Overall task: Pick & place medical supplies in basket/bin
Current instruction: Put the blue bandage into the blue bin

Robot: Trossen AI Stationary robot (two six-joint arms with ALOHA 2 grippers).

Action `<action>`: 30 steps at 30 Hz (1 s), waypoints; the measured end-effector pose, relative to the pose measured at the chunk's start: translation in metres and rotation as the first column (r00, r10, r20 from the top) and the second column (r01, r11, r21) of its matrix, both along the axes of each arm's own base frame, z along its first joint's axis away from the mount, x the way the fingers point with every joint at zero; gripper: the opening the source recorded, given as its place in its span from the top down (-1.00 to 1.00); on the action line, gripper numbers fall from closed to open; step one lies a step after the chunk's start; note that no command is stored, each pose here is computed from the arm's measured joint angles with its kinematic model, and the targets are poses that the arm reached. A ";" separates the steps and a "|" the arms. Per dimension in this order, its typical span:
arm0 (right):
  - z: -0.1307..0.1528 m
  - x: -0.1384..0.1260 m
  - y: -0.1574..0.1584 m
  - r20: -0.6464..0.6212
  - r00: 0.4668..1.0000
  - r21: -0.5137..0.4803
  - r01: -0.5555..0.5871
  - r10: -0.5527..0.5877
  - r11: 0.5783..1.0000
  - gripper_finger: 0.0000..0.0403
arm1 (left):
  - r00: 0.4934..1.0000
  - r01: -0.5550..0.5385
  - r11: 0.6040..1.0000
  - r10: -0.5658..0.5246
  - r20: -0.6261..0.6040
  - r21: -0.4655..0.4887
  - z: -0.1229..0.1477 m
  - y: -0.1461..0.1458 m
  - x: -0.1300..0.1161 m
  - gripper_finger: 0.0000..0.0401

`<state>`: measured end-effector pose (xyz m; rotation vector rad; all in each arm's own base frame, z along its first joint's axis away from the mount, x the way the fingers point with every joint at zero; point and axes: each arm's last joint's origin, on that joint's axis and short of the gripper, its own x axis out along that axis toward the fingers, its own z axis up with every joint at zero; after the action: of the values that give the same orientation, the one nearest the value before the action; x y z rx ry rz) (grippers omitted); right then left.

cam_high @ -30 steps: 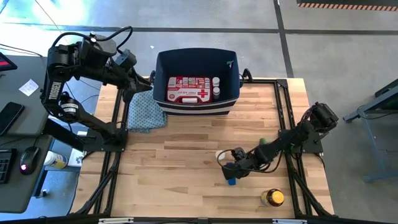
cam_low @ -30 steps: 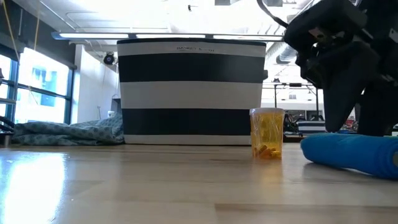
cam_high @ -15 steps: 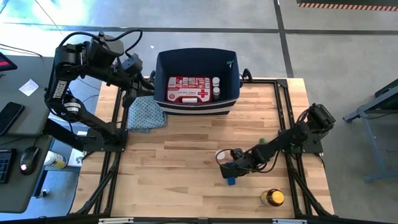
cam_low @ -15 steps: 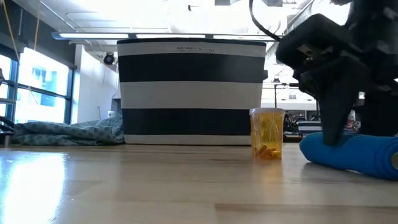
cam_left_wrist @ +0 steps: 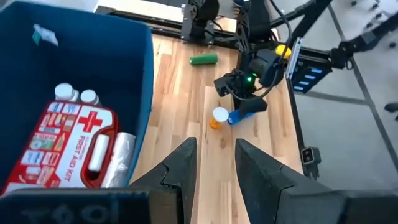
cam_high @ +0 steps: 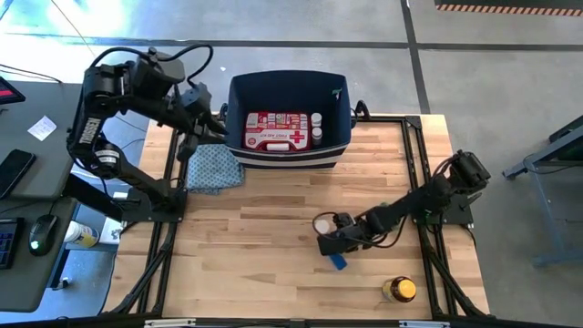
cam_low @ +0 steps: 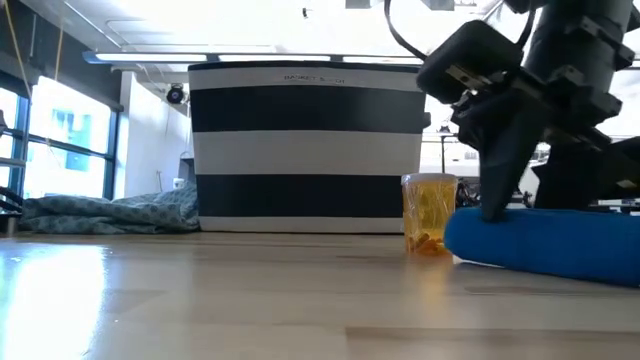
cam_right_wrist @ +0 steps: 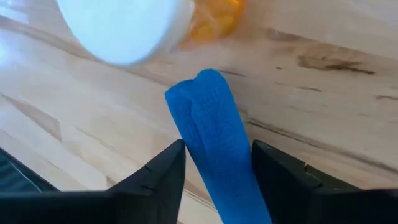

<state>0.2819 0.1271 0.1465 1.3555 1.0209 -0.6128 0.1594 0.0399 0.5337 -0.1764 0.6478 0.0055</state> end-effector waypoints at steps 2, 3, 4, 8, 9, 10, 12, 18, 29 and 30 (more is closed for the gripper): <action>0.000 -0.001 0.003 0.002 1.000 -0.006 -0.011 0.011 1.000 0.26 | 0.999 0.032 0.999 -0.032 0.005 0.017 0.000 0.000 0.001 0.28; 0.000 -0.002 0.004 0.004 1.000 -0.010 -0.015 0.015 1.000 0.30 | 0.999 0.041 0.999 -0.041 0.004 0.018 0.000 0.000 0.002 0.28; 0.000 -0.003 0.006 0.005 1.000 -0.021 -0.023 0.023 1.000 0.36 | 0.999 0.042 0.999 -0.042 0.006 0.020 -0.001 0.001 0.006 0.28; -0.001 -0.006 0.009 0.006 0.999 -0.058 -0.041 0.042 0.997 0.56 | 0.999 0.040 0.999 -0.041 0.028 0.025 -0.001 0.004 0.017 0.28; 0.000 -0.007 0.010 0.009 0.999 -0.061 -0.046 0.046 0.997 0.60 | 0.999 0.037 0.999 -0.038 0.036 0.025 0.000 0.005 0.020 0.28; 0.000 -0.007 0.011 0.009 0.999 -0.063 -0.053 0.054 0.997 0.65 | 0.999 0.032 0.999 -0.033 0.041 0.028 -0.001 0.006 0.023 0.28; 0.001 -0.009 0.014 0.012 0.996 -0.066 -0.083 0.084 0.994 0.71 | 0.999 0.010 1.000 -0.010 0.036 0.025 -0.002 0.008 0.028 0.28; 0.021 -0.020 0.020 0.053 0.986 -0.069 -0.153 0.156 0.986 0.75 | 0.997 -0.081 0.995 0.080 -0.011 -0.064 -0.008 0.013 0.040 0.28; 0.103 -0.051 -0.017 0.336 0.926 -0.319 -0.057 0.169 0.946 0.73 | 0.984 -0.172 0.969 0.176 0.007 -0.178 -0.006 0.014 0.045 0.28; 0.112 -0.052 -0.023 0.385 0.909 -0.349 -0.017 0.160 0.937 0.73 | 0.985 -0.165 0.971 0.173 0.030 -0.171 -0.004 0.015 0.046 0.28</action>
<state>0.2296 0.1038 0.2581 1.0623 0.5987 -0.3886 0.2053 0.0547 0.5298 -0.3934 0.5866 0.1110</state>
